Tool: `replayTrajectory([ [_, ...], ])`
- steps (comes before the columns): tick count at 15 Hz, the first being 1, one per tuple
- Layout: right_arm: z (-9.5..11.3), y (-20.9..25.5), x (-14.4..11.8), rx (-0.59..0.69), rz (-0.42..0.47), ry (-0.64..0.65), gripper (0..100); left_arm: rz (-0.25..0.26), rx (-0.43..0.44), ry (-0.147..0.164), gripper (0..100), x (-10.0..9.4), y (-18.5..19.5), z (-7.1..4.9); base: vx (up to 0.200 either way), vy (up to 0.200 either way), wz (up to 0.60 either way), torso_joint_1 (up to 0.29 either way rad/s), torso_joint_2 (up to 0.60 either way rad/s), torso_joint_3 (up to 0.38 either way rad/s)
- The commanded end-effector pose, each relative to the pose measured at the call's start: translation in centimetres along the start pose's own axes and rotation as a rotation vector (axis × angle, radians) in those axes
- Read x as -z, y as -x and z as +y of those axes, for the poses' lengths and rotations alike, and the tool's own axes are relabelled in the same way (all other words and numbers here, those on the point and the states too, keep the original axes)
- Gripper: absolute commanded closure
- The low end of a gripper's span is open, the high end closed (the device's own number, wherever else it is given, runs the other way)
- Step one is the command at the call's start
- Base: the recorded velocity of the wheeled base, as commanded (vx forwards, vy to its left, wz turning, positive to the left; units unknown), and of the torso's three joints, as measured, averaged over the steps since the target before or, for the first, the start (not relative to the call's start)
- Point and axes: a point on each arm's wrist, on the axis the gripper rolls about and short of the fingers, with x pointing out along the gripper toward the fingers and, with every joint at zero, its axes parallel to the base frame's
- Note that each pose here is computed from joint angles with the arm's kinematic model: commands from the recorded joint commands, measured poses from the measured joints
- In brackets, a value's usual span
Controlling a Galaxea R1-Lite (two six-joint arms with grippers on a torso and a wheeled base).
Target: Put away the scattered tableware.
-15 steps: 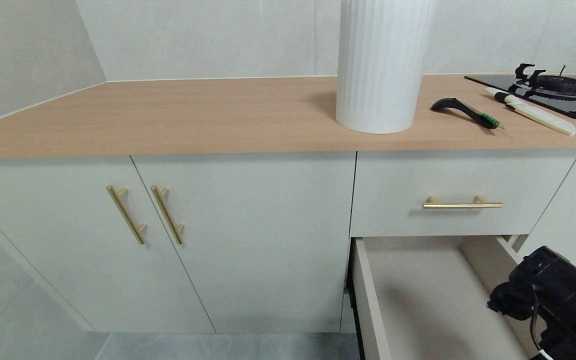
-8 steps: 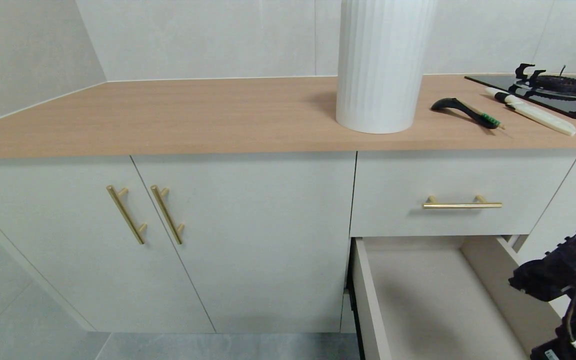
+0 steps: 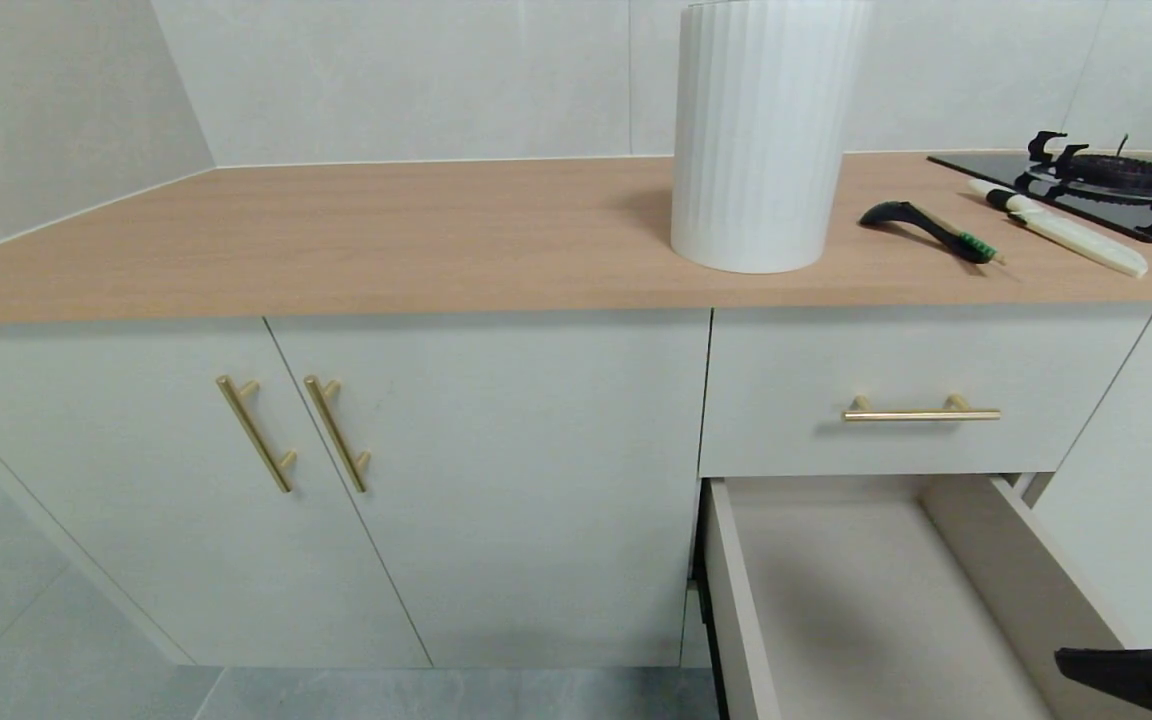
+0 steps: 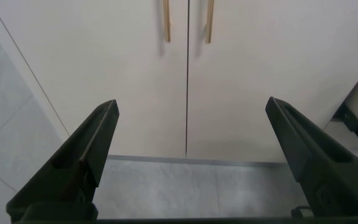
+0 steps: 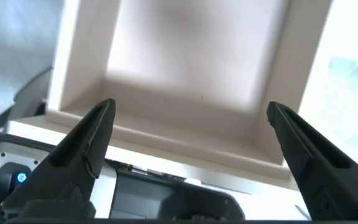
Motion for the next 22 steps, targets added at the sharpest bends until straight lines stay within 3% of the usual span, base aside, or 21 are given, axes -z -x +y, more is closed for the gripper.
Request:
replayTrajectory([
  [1,-0.1,0.4,0.1,-0.001,-0.016,0.002,0,0.002,-0.001,0.001,0,0.0,0.0,0.0,0.000,0.000,0.00,0.061,-0.30,-0.242],
  [10,-0.1,0.2,-0.2,-0.006,-0.043,-0.007,0,0.002,-0.001,0.001,0,0.0,0.0,0.0,0.000,0.000,0.00,0.132,-0.43,-0.300],
  [16,-0.8,-0.8,-2.0,0.033,-0.144,-0.077,0,0.000,-0.001,0.001,0,0.0,0.0,0.0,0.000,0.000,0.00,0.142,-0.37,-0.228],
  [18,-0.6,-0.8,-5.8,0.039,-0.230,-0.095,0,0.002,-0.001,0.001,0,0.0,0.0,0.0,0.000,0.000,0.00,0.011,-0.04,-0.025],
  [22,-1.1,-1.4,-13.8,0.089,-0.212,-0.176,0,0.000,-0.001,0.001,0,0.0,0.0,0.0,0.000,0.000,0.00,0.000,0.00,0.000],
])
